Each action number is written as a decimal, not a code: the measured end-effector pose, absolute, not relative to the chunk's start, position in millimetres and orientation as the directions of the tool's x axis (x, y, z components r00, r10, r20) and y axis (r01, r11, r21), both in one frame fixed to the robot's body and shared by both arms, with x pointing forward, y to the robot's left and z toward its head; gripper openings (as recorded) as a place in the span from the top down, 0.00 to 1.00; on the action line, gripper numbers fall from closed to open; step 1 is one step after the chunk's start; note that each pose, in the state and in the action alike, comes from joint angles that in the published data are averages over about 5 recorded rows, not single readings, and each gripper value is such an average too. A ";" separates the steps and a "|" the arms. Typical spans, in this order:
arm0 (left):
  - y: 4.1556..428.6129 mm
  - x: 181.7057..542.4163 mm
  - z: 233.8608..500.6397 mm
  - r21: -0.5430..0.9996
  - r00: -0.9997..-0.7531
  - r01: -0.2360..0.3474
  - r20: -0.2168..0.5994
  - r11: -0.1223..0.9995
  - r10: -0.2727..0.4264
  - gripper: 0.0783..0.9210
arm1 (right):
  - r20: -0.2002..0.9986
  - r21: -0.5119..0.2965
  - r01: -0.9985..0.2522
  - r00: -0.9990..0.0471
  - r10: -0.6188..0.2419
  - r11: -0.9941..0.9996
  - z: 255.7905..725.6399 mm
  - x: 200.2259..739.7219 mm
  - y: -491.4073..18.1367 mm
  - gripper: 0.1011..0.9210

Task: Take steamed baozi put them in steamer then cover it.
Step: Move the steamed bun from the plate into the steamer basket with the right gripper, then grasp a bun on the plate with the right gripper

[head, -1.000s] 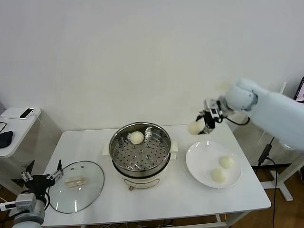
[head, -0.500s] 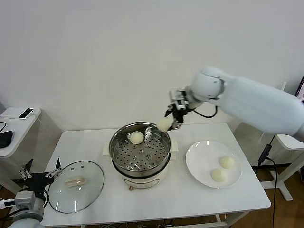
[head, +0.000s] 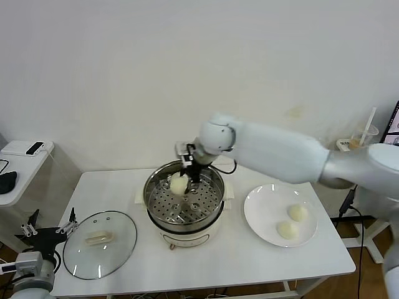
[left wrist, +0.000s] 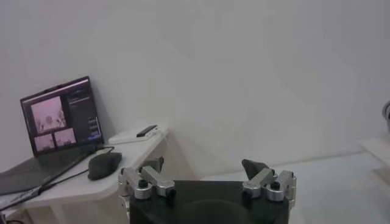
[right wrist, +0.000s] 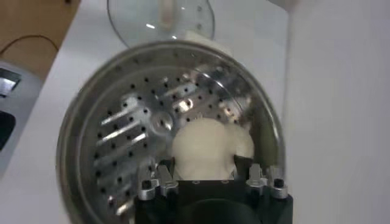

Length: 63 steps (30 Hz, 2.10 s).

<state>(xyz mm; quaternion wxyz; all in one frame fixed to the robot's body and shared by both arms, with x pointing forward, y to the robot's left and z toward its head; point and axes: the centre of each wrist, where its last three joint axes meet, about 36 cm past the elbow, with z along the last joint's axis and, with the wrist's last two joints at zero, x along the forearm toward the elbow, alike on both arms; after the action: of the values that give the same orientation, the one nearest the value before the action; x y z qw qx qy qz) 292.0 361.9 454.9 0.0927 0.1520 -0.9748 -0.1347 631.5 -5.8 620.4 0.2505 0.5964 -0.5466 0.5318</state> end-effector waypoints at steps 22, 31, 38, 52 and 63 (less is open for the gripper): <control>363.2 293.2 453.6 0.288 -0.936 -0.276 0.138 0.917 -0.325 0.12 | 0.916 -0.259 -0.931 -0.151 -0.372 -0.259 580.0 627.7 37.3 0.23; 360.9 294.5 452.2 0.284 -0.937 -0.273 0.139 0.919 -0.321 0.12 | 0.912 -0.270 -0.921 -0.150 -0.381 -0.282 596.7 630.6 28.5 0.12; 359.6 294.9 452.7 0.282 -0.938 -0.269 0.139 0.921 -0.317 0.12 | 0.919 -0.290 -0.898 -0.165 -0.358 -0.331 631.1 636.6 0.6 0.12; 358.4 296.8 452.0 0.273 -0.944 -0.242 0.154 0.931 -0.291 0.12 | 0.929 -0.325 -0.871 -0.223 -0.294 -0.367 696.0 633.7 -127.5 0.12; 353.0 299.7 450.1 0.266 -0.950 -0.222 0.158 0.938 -0.270 0.12 | 0.943 -0.308 -0.902 -0.247 -0.223 -0.303 668.8 606.6 -263.2 0.12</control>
<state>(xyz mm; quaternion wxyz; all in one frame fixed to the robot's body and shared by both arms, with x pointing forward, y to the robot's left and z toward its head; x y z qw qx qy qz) 299.7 353.0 450.1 0.0965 0.1254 -0.9796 -0.1235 606.6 -263.2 668.8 0.2842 0.5438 -0.5172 0.5967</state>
